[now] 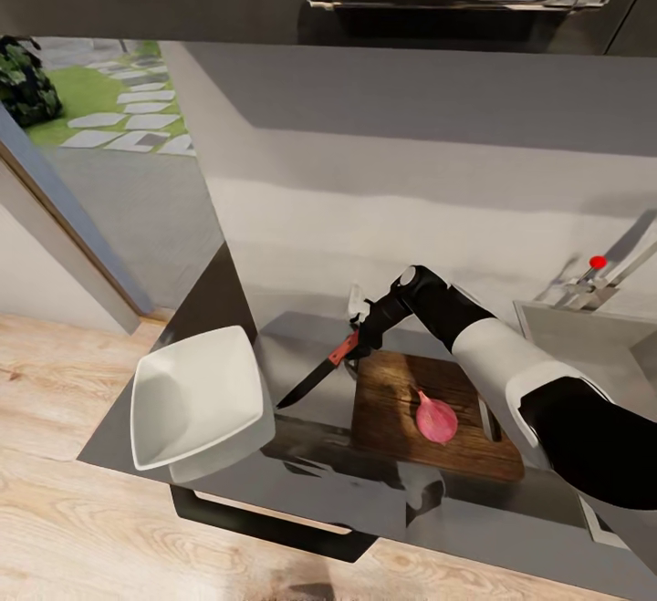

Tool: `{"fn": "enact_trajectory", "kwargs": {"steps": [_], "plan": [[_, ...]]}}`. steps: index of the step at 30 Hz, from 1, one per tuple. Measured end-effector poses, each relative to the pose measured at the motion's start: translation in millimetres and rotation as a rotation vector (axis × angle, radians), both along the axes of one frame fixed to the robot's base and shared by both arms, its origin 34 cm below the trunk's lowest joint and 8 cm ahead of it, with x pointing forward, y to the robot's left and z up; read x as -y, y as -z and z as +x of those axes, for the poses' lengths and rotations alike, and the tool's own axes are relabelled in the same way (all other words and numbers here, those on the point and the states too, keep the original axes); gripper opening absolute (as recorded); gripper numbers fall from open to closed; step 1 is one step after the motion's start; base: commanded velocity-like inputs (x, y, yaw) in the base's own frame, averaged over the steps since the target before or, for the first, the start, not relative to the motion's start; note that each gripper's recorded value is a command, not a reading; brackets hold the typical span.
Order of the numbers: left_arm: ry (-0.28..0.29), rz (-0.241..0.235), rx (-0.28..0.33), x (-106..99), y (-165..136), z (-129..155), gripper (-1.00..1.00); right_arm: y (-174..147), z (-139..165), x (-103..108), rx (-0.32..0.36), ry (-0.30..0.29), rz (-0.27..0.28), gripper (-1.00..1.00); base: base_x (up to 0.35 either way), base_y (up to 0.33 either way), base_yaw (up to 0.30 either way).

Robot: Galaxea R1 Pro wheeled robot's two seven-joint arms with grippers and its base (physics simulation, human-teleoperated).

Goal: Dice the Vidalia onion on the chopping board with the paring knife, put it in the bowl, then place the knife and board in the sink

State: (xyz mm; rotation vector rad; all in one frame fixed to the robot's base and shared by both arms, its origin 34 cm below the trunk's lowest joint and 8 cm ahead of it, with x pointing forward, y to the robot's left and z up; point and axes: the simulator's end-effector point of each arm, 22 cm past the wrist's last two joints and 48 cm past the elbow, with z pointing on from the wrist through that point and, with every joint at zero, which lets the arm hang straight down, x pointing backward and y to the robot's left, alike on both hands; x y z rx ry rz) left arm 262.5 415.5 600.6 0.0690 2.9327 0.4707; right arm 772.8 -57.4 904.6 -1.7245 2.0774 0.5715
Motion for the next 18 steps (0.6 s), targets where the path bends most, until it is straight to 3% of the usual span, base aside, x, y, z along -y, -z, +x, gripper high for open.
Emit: {"fn": "enact_trajectory", "kwargs": {"steps": [18], "plan": [[0.0, 0.001, -0.006, -0.8, 0.7, -2.5, 1.0, 0.0, 2.4, -1.6, 0.001, -0.002, 0.0, 1.0, 0.0, 0.0, 0.0]]}}
